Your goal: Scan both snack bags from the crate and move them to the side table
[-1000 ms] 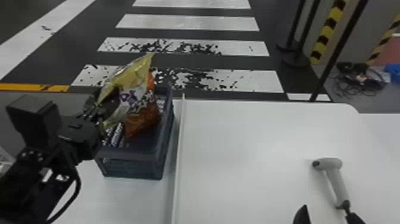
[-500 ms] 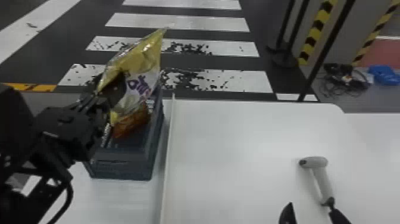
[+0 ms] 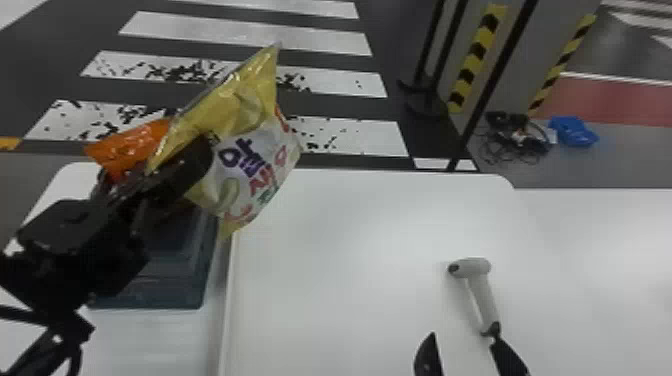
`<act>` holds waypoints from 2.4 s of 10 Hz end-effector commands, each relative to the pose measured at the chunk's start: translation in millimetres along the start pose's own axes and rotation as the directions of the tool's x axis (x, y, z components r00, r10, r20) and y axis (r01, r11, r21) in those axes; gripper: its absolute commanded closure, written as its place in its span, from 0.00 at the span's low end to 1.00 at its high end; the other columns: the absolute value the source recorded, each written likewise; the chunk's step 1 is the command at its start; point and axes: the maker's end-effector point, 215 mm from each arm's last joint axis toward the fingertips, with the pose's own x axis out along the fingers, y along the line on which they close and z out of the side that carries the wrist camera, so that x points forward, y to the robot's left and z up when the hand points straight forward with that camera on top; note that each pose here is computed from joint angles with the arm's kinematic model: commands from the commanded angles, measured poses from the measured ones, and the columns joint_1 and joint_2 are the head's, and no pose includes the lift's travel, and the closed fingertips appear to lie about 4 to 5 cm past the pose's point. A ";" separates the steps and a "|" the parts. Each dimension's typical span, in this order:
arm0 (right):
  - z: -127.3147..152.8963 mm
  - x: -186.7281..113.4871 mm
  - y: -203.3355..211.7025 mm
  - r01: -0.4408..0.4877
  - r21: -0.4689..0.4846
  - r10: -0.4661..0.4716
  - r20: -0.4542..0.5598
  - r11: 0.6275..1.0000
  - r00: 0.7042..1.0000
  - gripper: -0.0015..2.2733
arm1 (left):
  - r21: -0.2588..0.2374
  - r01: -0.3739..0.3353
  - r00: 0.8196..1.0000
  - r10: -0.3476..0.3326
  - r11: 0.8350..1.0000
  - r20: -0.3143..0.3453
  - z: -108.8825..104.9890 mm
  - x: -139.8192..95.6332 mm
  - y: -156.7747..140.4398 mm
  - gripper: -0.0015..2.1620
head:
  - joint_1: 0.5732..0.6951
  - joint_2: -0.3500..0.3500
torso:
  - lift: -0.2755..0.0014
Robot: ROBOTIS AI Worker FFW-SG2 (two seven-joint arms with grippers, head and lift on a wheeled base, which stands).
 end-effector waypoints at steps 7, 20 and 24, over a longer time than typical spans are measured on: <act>-2.8 1.3 4.3 -0.004 0.001 0.004 0.000 1.000 1.000 0.05 | -0.442 0.088 0.992 -0.118 0.893 -0.040 -137.1 27.6 30.9 0.99 | 1.00 0.23 | 0.64; -6.1 -1.6 14.5 -0.016 0.003 0.016 -0.006 1.000 1.000 0.05 | -0.404 0.043 0.931 -0.183 0.914 -0.316 -296.9 88.4 -41.8 0.00 | 1.00 0.00 | 0.64; -6.8 -1.8 14.3 -0.016 0.002 0.016 -0.007 1.000 1.000 0.05 | -0.103 0.001 0.945 -0.035 0.995 -0.326 -270.9 91.7 -19.5 0.01 | 1.00 0.00 | 0.64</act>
